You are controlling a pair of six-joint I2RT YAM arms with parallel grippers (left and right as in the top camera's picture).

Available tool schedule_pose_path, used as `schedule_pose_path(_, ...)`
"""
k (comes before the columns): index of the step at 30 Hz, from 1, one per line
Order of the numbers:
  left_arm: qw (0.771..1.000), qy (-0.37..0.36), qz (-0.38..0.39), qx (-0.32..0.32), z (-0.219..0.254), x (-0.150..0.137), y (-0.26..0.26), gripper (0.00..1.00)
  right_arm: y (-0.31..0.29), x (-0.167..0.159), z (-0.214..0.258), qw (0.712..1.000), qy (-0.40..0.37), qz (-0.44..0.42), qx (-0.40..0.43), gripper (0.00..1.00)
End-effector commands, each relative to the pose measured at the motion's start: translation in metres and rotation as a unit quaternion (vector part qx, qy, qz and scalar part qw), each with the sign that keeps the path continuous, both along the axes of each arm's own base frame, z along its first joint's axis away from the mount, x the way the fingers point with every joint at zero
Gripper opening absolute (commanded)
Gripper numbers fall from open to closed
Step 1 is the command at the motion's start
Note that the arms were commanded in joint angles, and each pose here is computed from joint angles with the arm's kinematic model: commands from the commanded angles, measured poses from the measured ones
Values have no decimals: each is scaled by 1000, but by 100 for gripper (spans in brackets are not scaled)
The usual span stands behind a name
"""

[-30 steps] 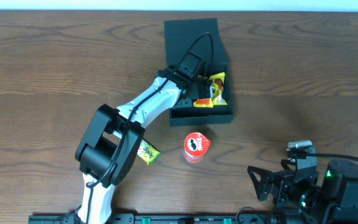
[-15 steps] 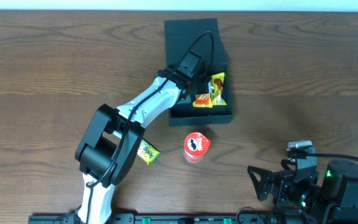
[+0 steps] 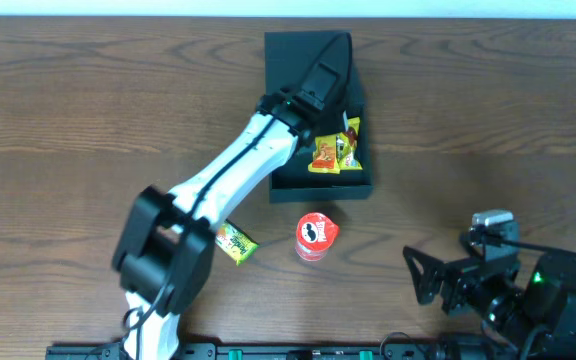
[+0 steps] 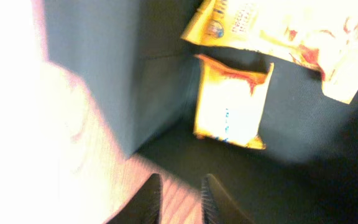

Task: Pack container
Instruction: 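Withdraw the left gripper from the box toward the green wafer packet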

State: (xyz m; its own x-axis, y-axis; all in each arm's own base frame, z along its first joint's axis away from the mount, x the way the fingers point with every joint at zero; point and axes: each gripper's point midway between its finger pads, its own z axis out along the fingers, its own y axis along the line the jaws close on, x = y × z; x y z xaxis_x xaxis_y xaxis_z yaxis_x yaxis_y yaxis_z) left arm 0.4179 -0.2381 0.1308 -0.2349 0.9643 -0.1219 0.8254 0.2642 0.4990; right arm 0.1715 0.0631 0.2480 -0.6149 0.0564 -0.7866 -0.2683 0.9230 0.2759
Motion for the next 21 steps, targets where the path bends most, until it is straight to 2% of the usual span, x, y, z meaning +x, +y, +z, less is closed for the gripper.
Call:
schedule_pose_path(1, 997, -41, 37, -54, 60, -6, 6, 34, -5, 10, 11, 999, -41, -2, -26, 99)
schedule_pose_path(5, 990, -51, 88, -100, 111, -39, 29, 50, -17, 26, 25, 995, -78, -37, -42, 99)
schedule_pose_path(7, 986, -35, 113, -114, 133, -71, 50, 50, -19, 36, 22, 994, -78, -23, -66, 99)
schedule_pose_path(9, 984, -29, 121, -123, 151, -97, 66, 45, -20, 45, 12, 996, -53, -17, -75, 99)
schedule_pose_path(12, 972, -46, 159, -169, 179, -123, 84, 49, -24, 58, 0, 996, -17, -24, -84, 99)
schedule_pose_path(15, 951, -65, 189, -238, 211, -153, 100, 50, -29, 76, -2, 993, 14, -34, -110, 99)
schedule_pose_path(17, 926, -72, 221, -299, 230, -172, 109, 43, -25, 86, -3, 991, 36, -24, -125, 99)
schedule_pose_path(18, 916, -72, 237, -316, 234, -179, 114, 50, -20, 89, -5, 991, 43, -15, -127, 99)
schedule_pose_path(19, 906, -71, 256, -330, 236, -186, 120, 61, -15, 92, -6, 991, 49, -4, -128, 99)
schedule_pose_path(21, 883, -62, 308, -350, 234, -196, 130, 66, -3, 96, -14, 989, 64, 17, -130, 99)
